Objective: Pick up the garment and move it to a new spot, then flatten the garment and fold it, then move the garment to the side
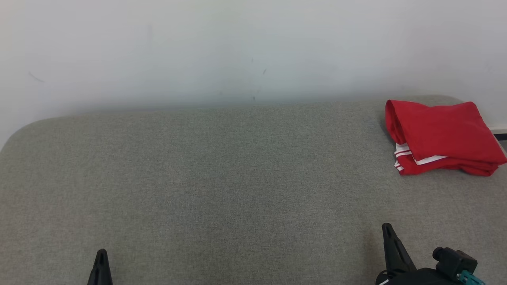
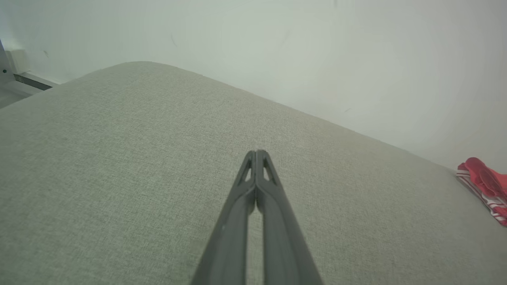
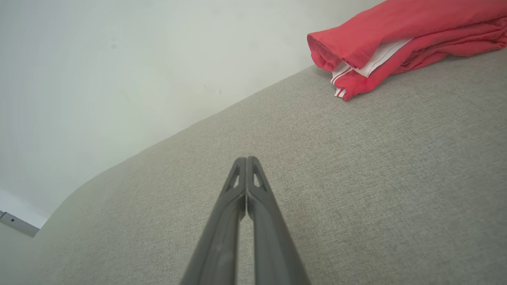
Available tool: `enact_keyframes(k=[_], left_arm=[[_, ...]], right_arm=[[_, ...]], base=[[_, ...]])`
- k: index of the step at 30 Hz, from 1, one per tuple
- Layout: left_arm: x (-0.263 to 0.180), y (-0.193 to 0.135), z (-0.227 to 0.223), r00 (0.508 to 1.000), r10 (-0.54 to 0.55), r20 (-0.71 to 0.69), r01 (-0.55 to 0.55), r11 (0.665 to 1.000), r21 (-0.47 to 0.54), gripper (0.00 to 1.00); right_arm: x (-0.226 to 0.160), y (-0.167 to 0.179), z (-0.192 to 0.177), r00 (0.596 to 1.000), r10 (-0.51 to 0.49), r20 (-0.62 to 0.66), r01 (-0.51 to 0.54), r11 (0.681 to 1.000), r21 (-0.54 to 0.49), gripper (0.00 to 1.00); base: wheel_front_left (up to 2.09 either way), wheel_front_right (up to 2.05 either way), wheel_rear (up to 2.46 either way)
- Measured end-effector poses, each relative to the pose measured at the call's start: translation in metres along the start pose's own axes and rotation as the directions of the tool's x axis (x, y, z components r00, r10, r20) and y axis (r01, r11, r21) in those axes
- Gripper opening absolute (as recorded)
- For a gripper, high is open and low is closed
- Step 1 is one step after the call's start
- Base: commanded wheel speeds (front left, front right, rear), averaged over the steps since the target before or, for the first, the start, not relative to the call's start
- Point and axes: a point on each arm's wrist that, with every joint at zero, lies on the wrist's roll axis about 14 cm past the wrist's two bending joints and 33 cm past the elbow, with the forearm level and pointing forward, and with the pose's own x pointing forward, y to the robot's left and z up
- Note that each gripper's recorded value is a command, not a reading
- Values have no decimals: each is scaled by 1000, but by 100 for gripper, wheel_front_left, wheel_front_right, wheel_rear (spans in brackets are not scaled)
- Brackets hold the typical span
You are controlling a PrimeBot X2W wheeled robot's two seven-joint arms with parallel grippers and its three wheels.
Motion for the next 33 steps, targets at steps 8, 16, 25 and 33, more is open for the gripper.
enact_keyframes(k=[8,16,25,33], left_arm=[[4,0,0,1000,12,-8,-13,990,-141,0],[7,0,1,1000,17,-19,-21,964,-265,0],[12,-1,2,999,20,-26,-28,921,-387,0],[15,-3,2,999,17,-34,-31,877,-479,0]], right_arm=[[2,-3,2,1000,-23,-1,23,991,129,0],[5,-4,5,999,-36,-1,35,968,247,0],[8,-4,8,999,-44,-2,41,931,364,0],[11,-4,11,999,-45,-1,41,890,454,0]], base=[[0,0,0],[0,0,0],[0,0,0],[0,0,0]])
